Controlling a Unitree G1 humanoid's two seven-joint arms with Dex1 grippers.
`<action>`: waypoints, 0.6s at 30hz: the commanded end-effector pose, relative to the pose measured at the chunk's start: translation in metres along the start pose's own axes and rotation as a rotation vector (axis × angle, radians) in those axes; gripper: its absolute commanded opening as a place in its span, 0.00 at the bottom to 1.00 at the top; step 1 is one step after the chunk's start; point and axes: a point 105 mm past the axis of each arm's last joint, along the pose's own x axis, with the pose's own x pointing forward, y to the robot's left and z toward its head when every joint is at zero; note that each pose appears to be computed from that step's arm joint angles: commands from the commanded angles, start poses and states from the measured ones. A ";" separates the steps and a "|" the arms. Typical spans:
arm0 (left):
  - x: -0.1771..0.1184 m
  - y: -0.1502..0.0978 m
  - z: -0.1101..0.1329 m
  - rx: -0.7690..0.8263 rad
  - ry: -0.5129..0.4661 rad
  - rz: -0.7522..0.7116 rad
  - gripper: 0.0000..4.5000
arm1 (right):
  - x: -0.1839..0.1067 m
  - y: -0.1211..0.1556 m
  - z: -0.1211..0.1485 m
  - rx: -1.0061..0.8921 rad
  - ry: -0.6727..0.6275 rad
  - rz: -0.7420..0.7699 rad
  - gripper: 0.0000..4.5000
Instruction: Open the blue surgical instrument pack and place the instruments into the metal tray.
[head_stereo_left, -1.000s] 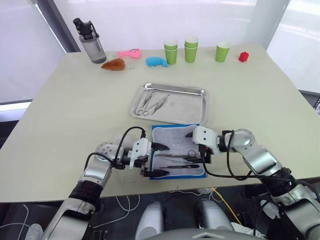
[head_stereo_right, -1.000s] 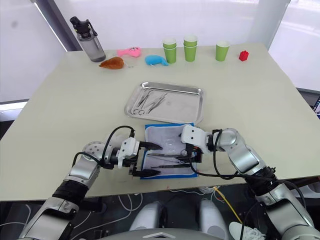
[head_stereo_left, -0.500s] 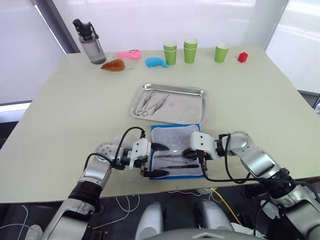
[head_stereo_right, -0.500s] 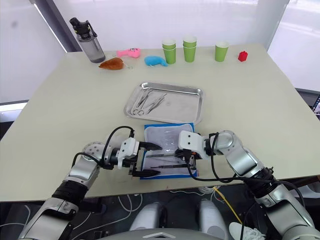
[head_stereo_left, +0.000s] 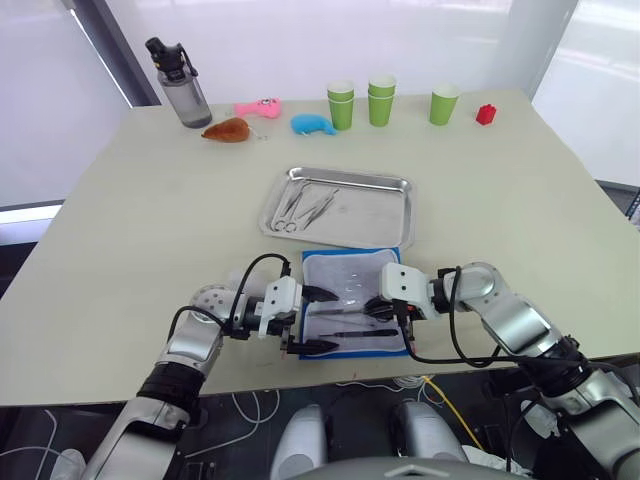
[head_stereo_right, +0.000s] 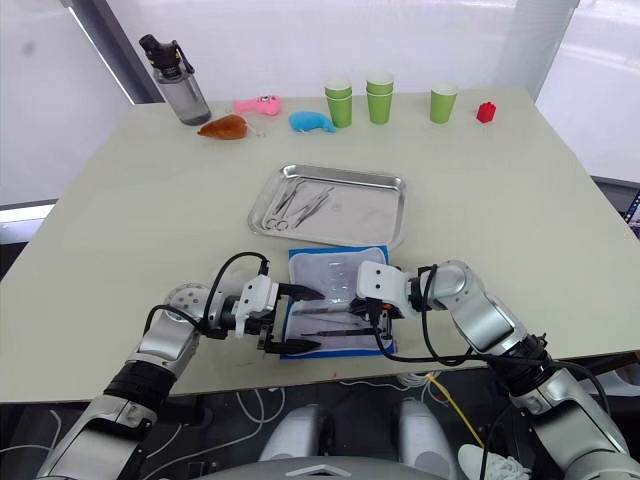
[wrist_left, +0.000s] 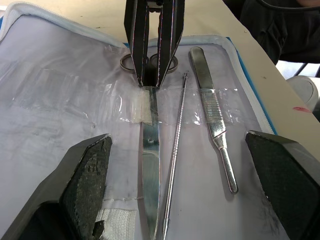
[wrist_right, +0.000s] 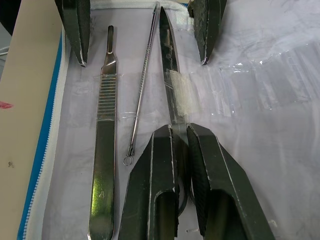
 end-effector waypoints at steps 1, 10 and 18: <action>0.003 -0.030 -0.053 -0.184 0.169 -0.058 1.00 | -0.007 -0.010 0.013 -0.049 -0.004 -0.046 0.01; 0.006 -0.031 -0.053 -0.191 0.166 -0.060 1.00 | -0.014 -0.015 0.026 -0.153 0.066 -0.069 0.01; 0.007 -0.031 -0.053 -0.195 0.161 -0.056 1.00 | -0.022 -0.017 0.034 -0.191 0.129 -0.068 0.01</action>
